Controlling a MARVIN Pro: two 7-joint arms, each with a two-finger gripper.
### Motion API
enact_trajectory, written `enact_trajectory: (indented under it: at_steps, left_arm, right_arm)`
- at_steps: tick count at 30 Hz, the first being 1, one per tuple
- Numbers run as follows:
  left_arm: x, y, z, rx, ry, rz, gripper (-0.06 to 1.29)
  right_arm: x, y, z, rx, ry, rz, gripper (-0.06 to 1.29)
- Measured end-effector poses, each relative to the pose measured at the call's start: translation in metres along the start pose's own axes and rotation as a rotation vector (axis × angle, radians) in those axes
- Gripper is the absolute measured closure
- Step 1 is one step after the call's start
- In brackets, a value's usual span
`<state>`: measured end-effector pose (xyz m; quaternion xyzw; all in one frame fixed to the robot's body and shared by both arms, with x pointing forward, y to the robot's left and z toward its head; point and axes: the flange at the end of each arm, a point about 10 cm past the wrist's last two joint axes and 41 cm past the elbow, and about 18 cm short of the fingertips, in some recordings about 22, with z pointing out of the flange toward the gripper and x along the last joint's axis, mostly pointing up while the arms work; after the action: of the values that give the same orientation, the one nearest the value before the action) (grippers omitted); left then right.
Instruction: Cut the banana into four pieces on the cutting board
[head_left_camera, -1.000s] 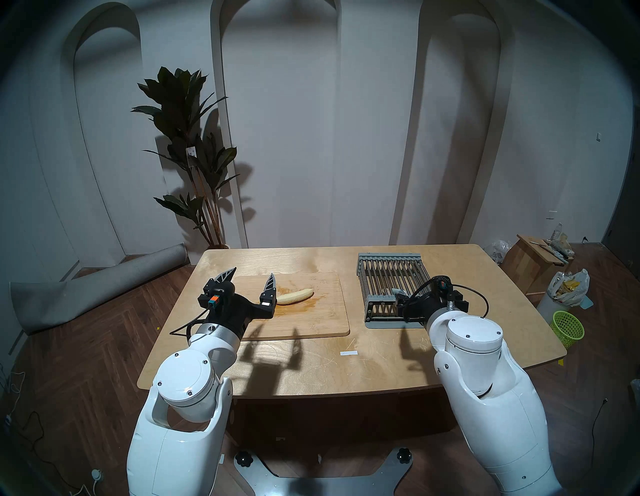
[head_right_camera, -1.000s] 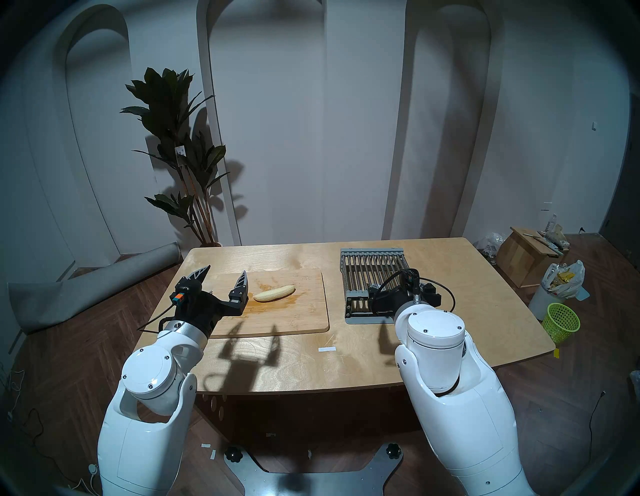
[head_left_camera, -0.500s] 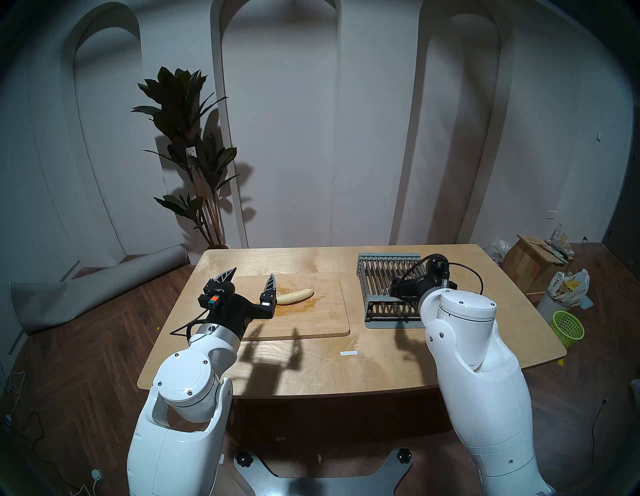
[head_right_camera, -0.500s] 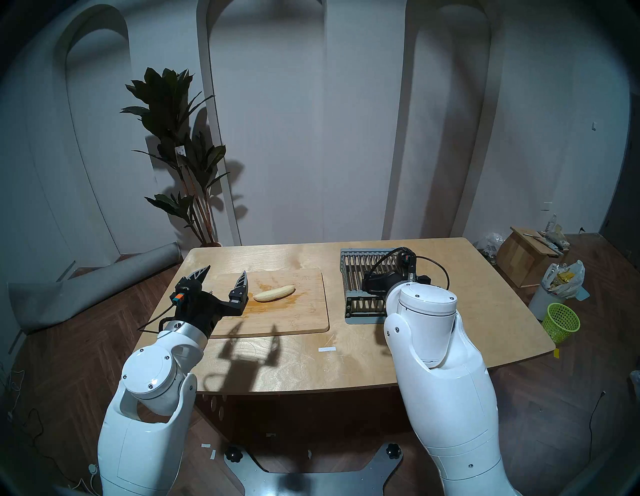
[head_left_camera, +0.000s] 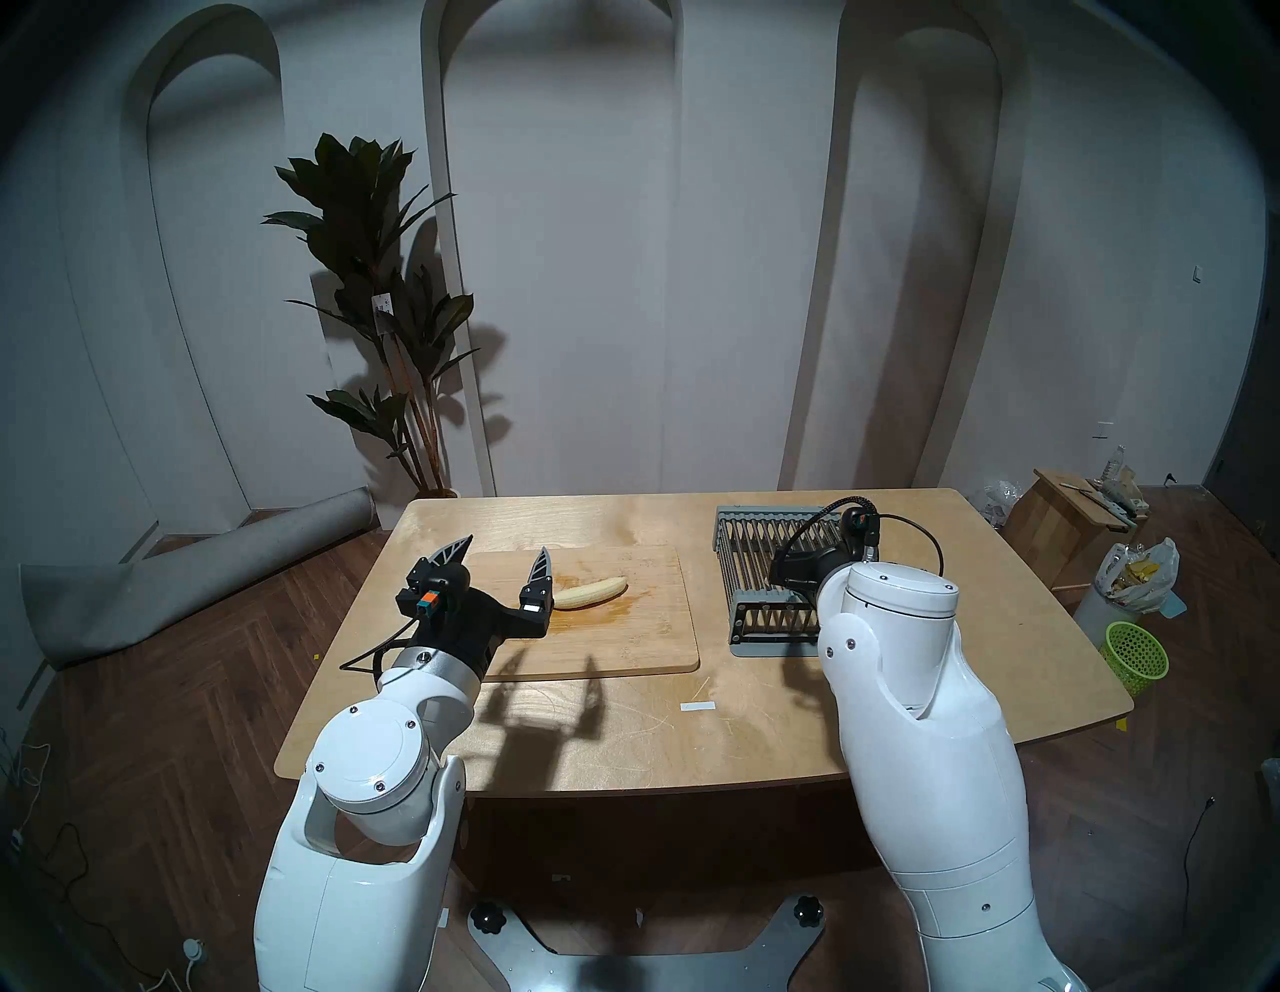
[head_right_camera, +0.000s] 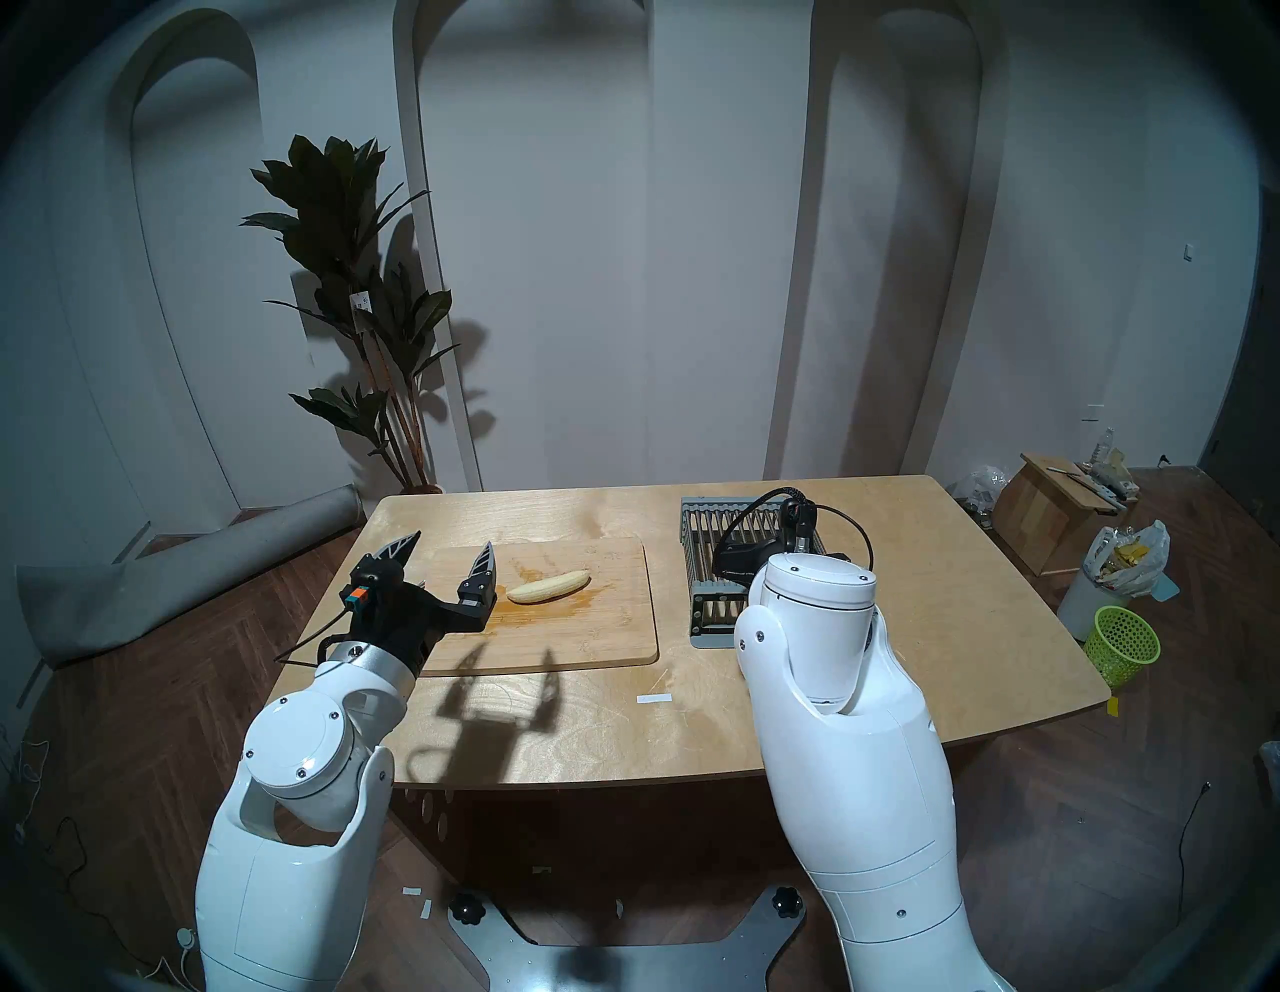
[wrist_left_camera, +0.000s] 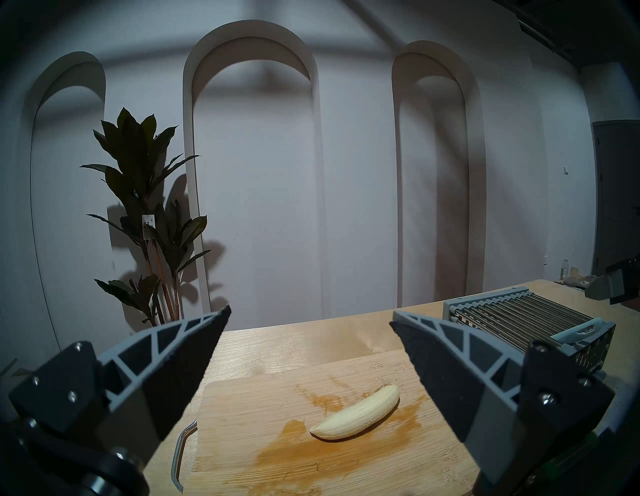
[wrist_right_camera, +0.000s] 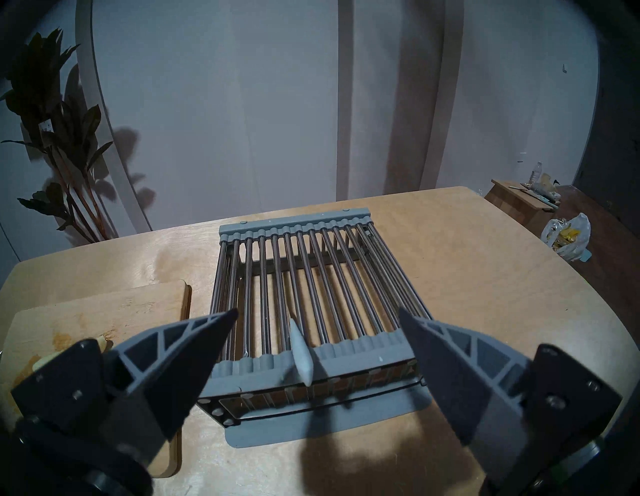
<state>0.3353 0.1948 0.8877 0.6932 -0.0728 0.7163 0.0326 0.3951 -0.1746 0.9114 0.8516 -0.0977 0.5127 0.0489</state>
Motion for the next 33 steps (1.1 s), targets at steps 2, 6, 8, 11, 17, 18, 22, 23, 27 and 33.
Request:
enact_trajectory:
  at_steps: [2,6,8,11,17,18,22,23,27,33]
  left_arm:
    - [0.000,0.000,0.000,0.000,0.000,0.000,-0.02]
    - [0.000,0.000,0.000,0.000,0.000,0.000,-0.02]
    - [0.000,0.000,0.000,0.000,0.000,0.000,-0.02]
    - [0.000,0.000,0.000,0.000,0.000,0.000,-0.02]
    - [0.000,0.000,0.000,0.000,0.000,0.000,-0.02]
    - [0.000,0.000,0.000,0.000,0.000,0.000,-0.02]
    - [0.000,0.000,0.000,0.000,0.000,0.000,-0.02]
    - [0.000,0.000,0.000,0.000,0.000,0.000,-0.02]
    - [0.000,0.000,0.000,0.000,0.000,0.000,-0.02]
    - [0.000,0.000,0.000,0.000,-0.001,0.000,-0.02]
  right_arm:
    - [-0.002,-0.001,0.002,-0.001,-0.004,-0.001,-0.02]
    - [-0.004,-0.003,0.006,0.001,-0.007,-0.003,-0.02]
    - [-0.005,-0.005,0.008,0.006,-0.009,-0.006,-0.02]
    - [-0.007,-0.006,0.012,0.013,-0.012,-0.013,-0.02]
    - [-0.011,-0.006,0.019,0.016,-0.015,-0.026,-0.02]
    - [-0.012,-0.005,0.019,0.017,-0.015,-0.027,-0.02]
    - [-0.012,-0.004,0.021,0.018,-0.012,-0.028,-0.02]
    - [-0.012,-0.003,0.022,0.017,-0.011,-0.027,-0.02]
    - [-0.014,0.002,0.026,0.010,-0.015,-0.025,-0.02]
    - [-0.017,0.006,0.032,0.006,-0.025,-0.022,-0.02]
